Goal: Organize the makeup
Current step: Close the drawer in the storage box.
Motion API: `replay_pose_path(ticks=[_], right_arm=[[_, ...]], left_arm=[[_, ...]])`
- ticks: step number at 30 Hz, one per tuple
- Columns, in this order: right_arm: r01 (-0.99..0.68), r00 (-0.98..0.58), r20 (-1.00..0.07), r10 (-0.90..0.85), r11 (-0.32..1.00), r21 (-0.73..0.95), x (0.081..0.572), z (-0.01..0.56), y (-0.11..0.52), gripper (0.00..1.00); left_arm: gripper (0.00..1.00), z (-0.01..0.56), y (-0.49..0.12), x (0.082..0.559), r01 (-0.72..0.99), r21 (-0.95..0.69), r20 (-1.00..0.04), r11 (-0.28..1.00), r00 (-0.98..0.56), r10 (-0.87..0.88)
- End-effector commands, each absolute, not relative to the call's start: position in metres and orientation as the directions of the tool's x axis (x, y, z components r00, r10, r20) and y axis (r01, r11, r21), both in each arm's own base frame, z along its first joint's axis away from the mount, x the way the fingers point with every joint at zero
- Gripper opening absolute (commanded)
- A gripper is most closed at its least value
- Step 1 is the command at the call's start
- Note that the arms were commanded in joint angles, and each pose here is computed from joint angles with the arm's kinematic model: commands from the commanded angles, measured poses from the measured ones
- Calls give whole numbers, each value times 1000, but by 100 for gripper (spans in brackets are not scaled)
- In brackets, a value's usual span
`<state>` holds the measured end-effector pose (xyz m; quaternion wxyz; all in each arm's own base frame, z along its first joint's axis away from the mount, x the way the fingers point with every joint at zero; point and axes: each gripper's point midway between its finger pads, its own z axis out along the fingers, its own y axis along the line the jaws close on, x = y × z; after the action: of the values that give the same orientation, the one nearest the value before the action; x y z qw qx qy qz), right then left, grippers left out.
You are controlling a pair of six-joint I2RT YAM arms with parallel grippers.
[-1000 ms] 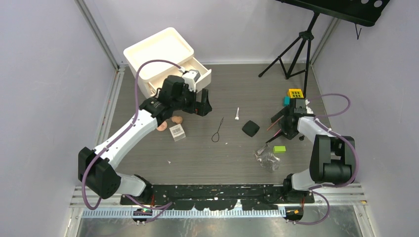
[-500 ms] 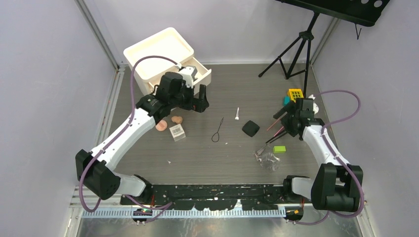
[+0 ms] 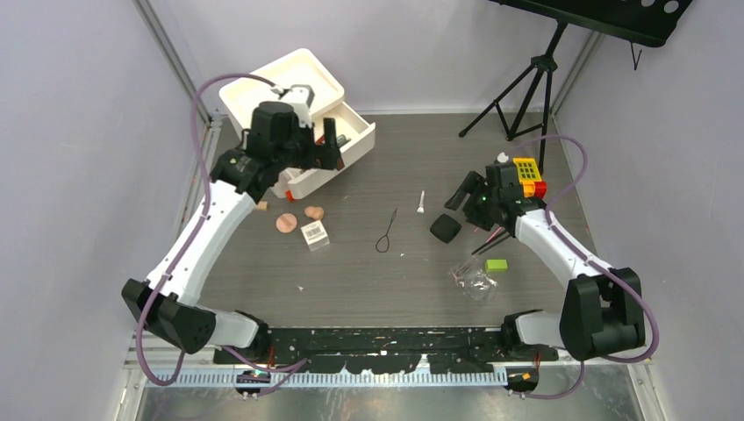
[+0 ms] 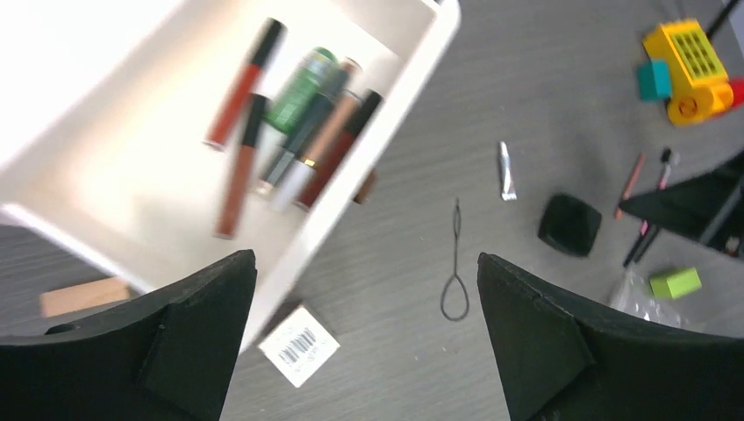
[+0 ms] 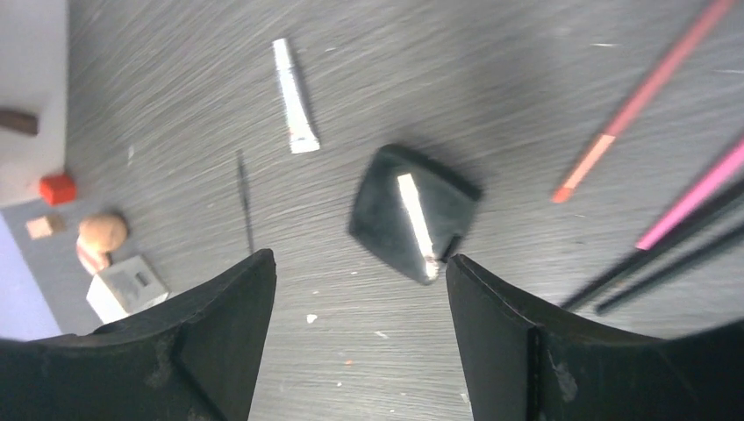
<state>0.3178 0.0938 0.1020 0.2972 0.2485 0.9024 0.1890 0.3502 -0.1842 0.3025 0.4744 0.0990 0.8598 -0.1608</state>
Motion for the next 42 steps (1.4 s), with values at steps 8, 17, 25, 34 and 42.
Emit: replay_pose_path(ticks=[8,17,25,34,42], right_arm=[[89,-730,-519,445,814,574,336,152,172,73],[-46,-732,-561,386,794,606,340,187,209,73],[-147,-730,-594,339,770,620,354,216,257,73],[-167,-750,-587,304,772,613,368,204,293,72],[-180,-746,-593,303,766,617,382,199,320,71]], left_arm=[[100,412,-118,402,169,-172,-940,971,-324,-110],[100,455,-67,478,147,-283,-952,948,-163,-259],[100,445,-30,543,152,-299,-954,942,-73,-291],[100,445,6,595,159,-309,-949,938,18,-316],[99,413,15,636,148,-321,-947,936,-29,-320]])
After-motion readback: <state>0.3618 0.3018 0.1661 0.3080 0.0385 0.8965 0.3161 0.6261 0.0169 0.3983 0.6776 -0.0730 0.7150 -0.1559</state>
